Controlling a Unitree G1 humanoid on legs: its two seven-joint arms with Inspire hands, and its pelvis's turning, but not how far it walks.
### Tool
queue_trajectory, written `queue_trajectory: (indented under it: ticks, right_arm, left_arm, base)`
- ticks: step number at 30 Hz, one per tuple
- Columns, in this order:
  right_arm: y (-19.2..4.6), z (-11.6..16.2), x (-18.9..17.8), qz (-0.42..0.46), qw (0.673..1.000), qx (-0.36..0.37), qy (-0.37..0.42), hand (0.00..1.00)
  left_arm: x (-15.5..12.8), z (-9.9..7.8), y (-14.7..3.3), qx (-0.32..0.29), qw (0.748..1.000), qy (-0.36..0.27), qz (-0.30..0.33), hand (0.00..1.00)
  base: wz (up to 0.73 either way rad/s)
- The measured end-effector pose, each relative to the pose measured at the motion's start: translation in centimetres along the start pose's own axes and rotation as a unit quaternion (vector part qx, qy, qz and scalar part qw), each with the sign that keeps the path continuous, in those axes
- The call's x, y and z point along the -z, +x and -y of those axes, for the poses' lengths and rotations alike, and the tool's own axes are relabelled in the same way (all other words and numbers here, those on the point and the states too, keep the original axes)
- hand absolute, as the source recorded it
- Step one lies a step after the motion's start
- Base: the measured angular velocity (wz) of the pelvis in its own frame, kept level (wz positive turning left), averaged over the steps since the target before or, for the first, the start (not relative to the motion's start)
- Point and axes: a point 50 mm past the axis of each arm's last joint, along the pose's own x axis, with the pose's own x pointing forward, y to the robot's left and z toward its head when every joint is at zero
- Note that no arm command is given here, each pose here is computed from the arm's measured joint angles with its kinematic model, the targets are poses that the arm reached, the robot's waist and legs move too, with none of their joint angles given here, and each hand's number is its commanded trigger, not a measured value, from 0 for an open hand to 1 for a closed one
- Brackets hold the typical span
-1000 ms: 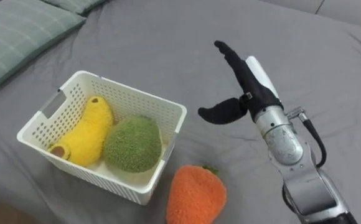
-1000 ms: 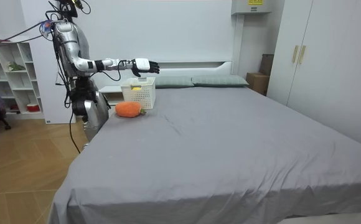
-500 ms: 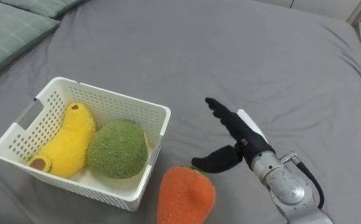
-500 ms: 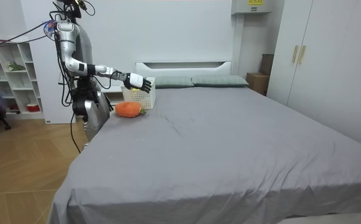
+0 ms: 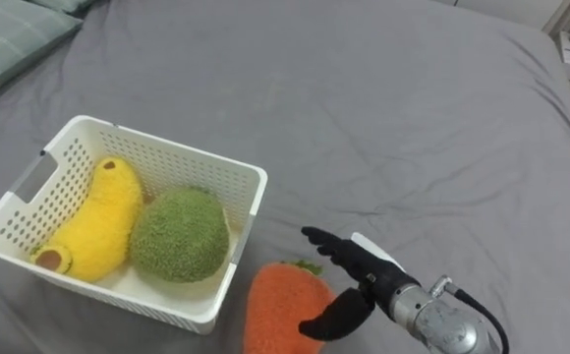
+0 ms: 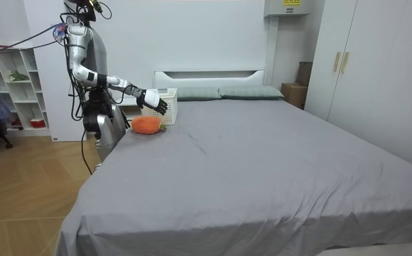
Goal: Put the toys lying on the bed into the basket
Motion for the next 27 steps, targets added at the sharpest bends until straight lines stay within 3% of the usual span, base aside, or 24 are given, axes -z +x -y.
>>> queue_trajectory:
  ticks: [8, 27]
  right_arm:
    - [0.3, -1.1, 2.3, -0.069, 0.996, -0.055, -0.021, 0.0]
    - [2.2, -0.4, 5.0, -0.163, 0.982, 0.02, -0.089, 0.0]
  left_arm:
    - [0.2, 0.0, 0.0, 0.0, 1.0, -0.002, -0.006, 0.0]
    - [2.7, -0.6, -0.3, -0.03, 0.998, 0.015, -0.043, 0.0]
  base:
    - [0.03]
    - [0.08]
